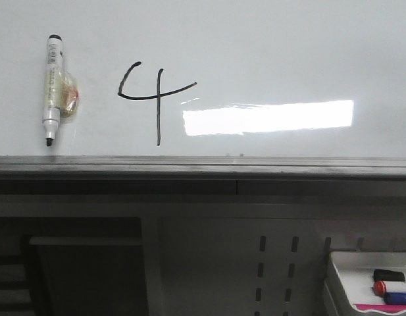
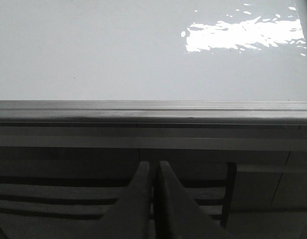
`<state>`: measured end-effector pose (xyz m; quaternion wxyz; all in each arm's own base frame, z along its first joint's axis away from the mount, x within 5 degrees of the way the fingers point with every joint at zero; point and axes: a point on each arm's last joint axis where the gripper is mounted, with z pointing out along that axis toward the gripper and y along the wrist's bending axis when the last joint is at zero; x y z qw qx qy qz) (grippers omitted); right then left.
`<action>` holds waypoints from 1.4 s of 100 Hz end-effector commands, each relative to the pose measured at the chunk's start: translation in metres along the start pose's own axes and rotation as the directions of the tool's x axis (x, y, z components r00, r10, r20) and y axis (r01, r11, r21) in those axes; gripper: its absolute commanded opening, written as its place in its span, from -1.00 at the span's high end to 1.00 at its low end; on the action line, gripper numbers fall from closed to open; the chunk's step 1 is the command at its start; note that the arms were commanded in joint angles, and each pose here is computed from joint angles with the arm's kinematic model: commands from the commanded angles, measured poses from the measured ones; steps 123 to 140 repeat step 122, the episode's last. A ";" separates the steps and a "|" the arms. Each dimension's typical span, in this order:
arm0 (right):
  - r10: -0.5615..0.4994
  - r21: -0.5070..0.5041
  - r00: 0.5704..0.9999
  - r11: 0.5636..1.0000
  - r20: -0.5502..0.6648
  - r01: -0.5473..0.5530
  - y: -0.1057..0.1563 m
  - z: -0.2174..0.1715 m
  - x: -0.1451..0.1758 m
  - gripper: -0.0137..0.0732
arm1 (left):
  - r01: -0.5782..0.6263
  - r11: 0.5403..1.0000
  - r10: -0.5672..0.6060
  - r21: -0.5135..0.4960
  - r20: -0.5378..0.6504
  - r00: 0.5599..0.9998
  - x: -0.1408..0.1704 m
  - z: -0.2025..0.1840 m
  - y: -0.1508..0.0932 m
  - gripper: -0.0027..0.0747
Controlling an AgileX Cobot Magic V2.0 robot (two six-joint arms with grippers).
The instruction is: Write number 4 on whiteboard
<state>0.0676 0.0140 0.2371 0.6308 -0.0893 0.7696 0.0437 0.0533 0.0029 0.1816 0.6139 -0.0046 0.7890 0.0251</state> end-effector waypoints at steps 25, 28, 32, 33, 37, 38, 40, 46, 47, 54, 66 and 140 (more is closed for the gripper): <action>-0.093 0.242 0.996 0.966 0.017 0.086 -0.013 -0.005 0.036 0.83 | 0.009 1.000 -0.009 0.000 0.044 0.999 0.005 0.002 0.000 0.98; -0.080 0.246 0.997 0.966 0.019 0.073 -0.013 -0.005 0.045 0.83 | 0.009 1.000 -0.009 0.000 0.044 0.999 0.005 0.002 0.000 0.98; -0.038 0.253 0.999 0.967 0.028 0.030 -0.013 -0.004 0.054 0.83 | 0.009 1.000 -0.009 0.000 0.044 0.999 0.005 0.002 0.000 0.98; -0.030 0.254 0.999 0.967 0.029 0.022 -0.013 -0.004 0.057 0.83 | 0.009 1.000 -0.009 0.000 0.044 0.999 0.005 0.002 0.000 0.98; 0.005 0.261 1.000 0.965 -0.024 0.002 -0.013 -0.005 0.063 0.83 | 0.009 1.000 -0.009 0.000 0.044 0.999 0.005 0.002 0.000 0.98; 0.010 0.263 0.999 0.965 -0.050 0.004 -0.013 -0.005 0.065 0.83 | 0.009 1.000 -0.009 0.000 0.044 0.999 0.005 0.002 0.000 0.98; 0.013 0.269 0.997 0.963 -0.078 0.008 -0.014 -0.005 0.067 0.83 | 0.009 1.000 -0.009 0.000 0.044 0.999 0.005 0.002 0.000 0.98; 0.010 0.270 0.998 0.963 -0.063 0.007 -0.014 -0.005 0.066 0.83 | 0.009 1.000 -0.009 0.000 0.046 0.999 0.005 0.002 0.000 0.98; 0.008 0.270 0.998 0.963 -0.055 0.007 -0.014 -0.005 0.065 0.83 | 0.009 1.000 -0.009 0.000 0.046 0.999 0.005 0.002 0.000 0.98; 0.007 0.271 0.999 0.963 -0.051 0.007 -0.014 -0.005 0.065 0.83 | 0.009 1.000 -0.009 0.000 0.048 0.999 0.005 0.002 0.000 0.98; 0.007 0.271 0.999 0.963 -0.051 0.007 -0.014 -0.005 0.065 0.83 | 0.009 1.000 -0.009 0.000 0.048 0.999 0.005 0.002 0.000 0.98; 0.007 0.271 0.999 0.963 -0.051 0.007 -0.014 -0.005 0.065 0.83 | 0.009 1.000 -0.009 0.000 0.050 0.999 0.004 0.002 0.000 0.98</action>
